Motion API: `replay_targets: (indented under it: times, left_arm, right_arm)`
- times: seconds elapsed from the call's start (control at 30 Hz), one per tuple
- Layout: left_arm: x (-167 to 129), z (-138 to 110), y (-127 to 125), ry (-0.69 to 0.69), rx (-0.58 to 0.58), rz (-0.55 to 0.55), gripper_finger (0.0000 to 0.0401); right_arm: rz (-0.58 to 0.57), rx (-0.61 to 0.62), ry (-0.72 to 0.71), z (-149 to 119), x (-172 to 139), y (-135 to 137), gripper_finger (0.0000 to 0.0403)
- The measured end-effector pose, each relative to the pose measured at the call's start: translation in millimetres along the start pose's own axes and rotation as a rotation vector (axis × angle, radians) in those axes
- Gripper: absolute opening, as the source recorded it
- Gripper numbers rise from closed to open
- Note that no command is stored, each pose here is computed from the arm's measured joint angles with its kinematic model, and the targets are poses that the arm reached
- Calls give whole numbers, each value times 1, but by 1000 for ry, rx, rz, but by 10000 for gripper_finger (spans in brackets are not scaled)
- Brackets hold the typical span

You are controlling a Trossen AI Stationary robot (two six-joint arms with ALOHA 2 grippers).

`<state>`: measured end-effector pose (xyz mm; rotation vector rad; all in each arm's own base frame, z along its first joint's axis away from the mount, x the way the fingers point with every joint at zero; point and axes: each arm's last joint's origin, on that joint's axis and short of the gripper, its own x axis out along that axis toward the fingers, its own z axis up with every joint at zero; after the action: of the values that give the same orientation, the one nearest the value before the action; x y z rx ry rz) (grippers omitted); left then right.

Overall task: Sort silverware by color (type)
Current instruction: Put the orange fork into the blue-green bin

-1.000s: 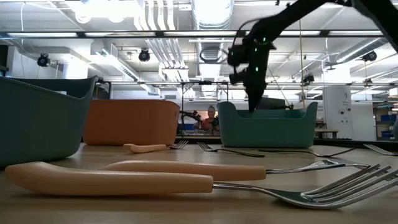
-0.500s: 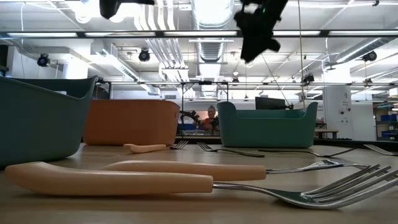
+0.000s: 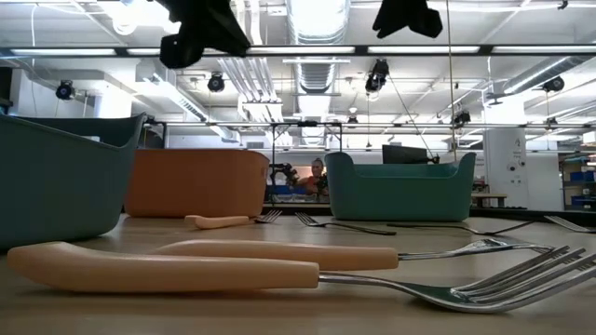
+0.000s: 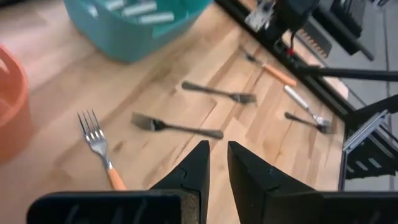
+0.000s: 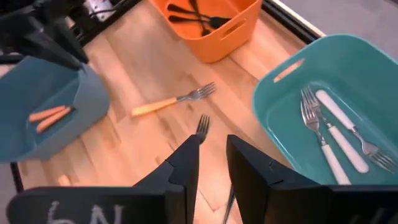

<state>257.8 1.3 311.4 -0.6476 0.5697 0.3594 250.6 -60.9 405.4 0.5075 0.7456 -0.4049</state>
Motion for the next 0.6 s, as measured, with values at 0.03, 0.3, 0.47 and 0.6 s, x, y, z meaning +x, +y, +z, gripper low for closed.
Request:
replay_targets:
  times: [0.03, 0.3, 0.47, 0.6]
  left_arm:
    - [4, -1, 0, 14, -11, 3, 40]
    - [28, -11, 3, 102, -135, 66, 40]
    - [39, -16, 5, 142, -188, 101, 40]
    - [45, -20, 7, 172, -237, 141, 40]
  right_arm:
    - [-4, -11, -3, -2, -1, 1, 67]
    - [-2, -46, -40, -19, 0, -1, 56]
    - [4, -48, -47, -28, 4, -4, 58]
    - [15, -41, -65, -35, 8, -7, 59]
